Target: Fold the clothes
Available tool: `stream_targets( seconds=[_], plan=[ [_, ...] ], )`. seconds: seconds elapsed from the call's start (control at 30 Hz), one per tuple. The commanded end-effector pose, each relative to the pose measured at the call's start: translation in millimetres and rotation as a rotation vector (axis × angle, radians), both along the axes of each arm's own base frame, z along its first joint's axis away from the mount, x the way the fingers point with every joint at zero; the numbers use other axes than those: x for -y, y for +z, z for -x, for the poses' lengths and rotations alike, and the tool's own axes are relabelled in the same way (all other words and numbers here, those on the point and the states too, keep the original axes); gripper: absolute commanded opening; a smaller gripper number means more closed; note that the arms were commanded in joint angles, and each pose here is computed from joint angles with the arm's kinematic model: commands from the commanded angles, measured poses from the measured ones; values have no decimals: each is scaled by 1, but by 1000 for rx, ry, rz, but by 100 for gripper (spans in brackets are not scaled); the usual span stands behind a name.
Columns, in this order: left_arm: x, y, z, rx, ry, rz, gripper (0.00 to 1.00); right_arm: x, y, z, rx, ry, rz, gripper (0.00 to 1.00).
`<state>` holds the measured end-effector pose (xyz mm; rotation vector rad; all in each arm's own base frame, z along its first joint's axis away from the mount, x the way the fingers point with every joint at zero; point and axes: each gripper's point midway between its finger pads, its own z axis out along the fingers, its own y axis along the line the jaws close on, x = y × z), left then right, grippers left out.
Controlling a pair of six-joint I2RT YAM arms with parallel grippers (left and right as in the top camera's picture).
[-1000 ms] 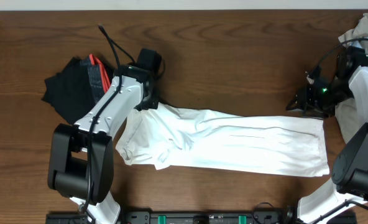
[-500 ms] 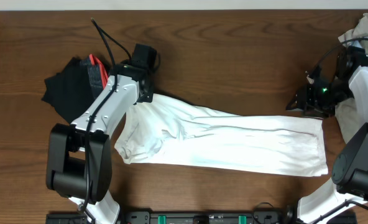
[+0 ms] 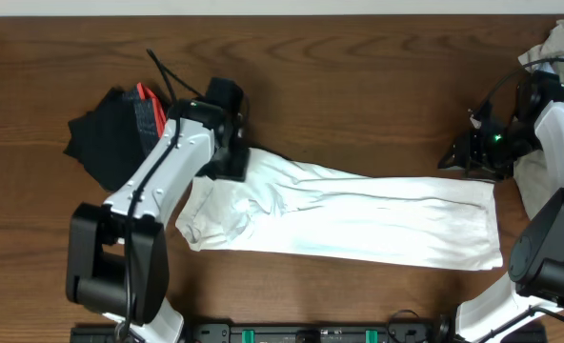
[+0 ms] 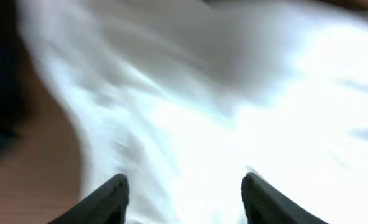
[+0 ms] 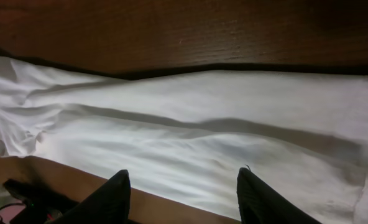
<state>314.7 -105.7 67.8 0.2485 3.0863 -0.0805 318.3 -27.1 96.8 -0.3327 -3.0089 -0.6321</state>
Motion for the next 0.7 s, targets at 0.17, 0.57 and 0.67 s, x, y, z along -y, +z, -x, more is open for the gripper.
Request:
stream_targets(
  seconds=[0.17, 0.57, 0.67],
  plan=[
    [74, -9, 63, -129, -198, 118, 56, -4, 5, 0, 21, 18, -9, 55],
    [85, -34, 67, 18, -363, -92, 51, -4, 5, 0, 22, 18, -9, 55],
    [86, -33, 66, 22, -363, -90, 25, -4, 5, 0, 23, 18, -9, 55]
  ],
)
